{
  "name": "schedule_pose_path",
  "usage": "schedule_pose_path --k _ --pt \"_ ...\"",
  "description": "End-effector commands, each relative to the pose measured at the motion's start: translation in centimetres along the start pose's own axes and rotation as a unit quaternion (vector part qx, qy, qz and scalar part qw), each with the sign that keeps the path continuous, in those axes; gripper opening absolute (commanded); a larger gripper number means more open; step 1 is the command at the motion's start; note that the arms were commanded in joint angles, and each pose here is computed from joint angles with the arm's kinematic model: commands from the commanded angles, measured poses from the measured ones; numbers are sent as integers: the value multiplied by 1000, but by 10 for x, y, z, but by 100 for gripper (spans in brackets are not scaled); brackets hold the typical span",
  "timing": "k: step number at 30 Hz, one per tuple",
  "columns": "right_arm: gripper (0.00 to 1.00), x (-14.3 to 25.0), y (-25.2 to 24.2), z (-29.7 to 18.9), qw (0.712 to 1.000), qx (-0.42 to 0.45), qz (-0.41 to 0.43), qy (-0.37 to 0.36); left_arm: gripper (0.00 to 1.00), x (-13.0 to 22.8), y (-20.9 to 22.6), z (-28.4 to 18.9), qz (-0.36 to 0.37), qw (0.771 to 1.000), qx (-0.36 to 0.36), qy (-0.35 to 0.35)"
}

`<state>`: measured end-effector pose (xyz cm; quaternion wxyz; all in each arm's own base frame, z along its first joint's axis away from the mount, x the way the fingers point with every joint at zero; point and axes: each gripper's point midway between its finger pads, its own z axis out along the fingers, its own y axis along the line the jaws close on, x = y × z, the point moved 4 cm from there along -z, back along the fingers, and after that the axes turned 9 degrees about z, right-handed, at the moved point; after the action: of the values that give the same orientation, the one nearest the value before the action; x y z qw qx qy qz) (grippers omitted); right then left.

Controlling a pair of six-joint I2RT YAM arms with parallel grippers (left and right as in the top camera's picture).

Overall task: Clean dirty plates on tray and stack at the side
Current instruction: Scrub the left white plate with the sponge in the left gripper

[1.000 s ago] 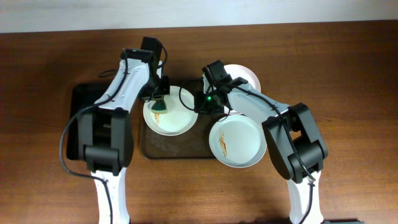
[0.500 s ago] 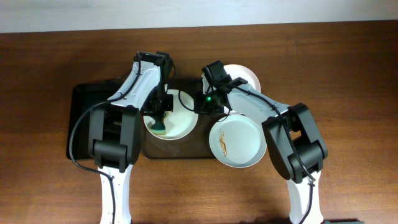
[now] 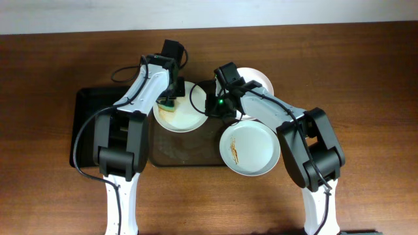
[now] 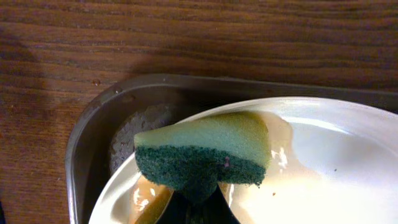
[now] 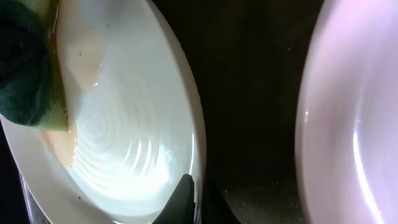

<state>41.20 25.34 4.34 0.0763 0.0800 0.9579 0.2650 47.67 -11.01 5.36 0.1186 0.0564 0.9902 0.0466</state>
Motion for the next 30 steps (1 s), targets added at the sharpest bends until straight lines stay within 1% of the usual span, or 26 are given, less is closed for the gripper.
schedule_pose_path --k 1,3,5,6,9,10,11,12,13,15,17,19,22,23,24,25,26,28,30 --pt "4 8 -10 9 1000 14 -13 15 1 12 -16 15 9 998 61 33" --pt "4 8 -10 9 1000 15 -13 15 1 32 -35 8 19 986 142 84" --pt "4 8 -10 9 1000 15 -13 15 1 47 -56 -4 54 963 238 116" --pt "4 8 -10 9 1000 15 -13 15 1 50 -58 -5 54 961 244 122" --pt "4 8 -10 9 1000 15 -13 15 1 45 -57 -4 53 962 243 112" --pt "4 8 -10 9 1000 16 -12 16 1 39 -49 0 44 968 225 98" --pt "4 8 -10 9 1000 16 -12 16 1 33 -39 5 29 976 195 88" --pt "4 8 -10 9 1000 16 -12 16 1 24 -14 13 -8 991 117 69" --pt "4 8 -10 9 1000 16 -12 16 1 20 -1 16 -24 994 82 62" --pt "4 8 -10 9 1000 16 -12 16 1 18 15 18 -31 998 34 54" --pt "4 8 -10 9 1000 16 -12 16 1 22 37 17 -45 996 -49 58" --pt "4 8 -10 9 1000 16 -12 16 1 31 47 15 -52 992 -88 75" --pt "4 8 -10 9 1000 16 -12 16 1 58 48 8 -58 984 -95 142" --pt "4 8 -10 9 1000 16 -12 16 1 71 45 4 -55 979 -83 177" --pt "4 8 -10 9 1000 16 -12 16 1 78 43 1 -53 976 -74 196" --pt "4 8 -10 9 1000 16 -12 16 1 90 39 -4 -43 971 -57 229" --pt "4 8 -10 9 1000 16 -12 16 1 95 33 -6 -20 969 -28 246" --pt "4 8 -10 9 1000 16 -12 16 1 96 18 -7 15 967 40 251" --pt "4 8 -10 9 1000 16 -12 16 1 84 7 -2 27 972 83 219"
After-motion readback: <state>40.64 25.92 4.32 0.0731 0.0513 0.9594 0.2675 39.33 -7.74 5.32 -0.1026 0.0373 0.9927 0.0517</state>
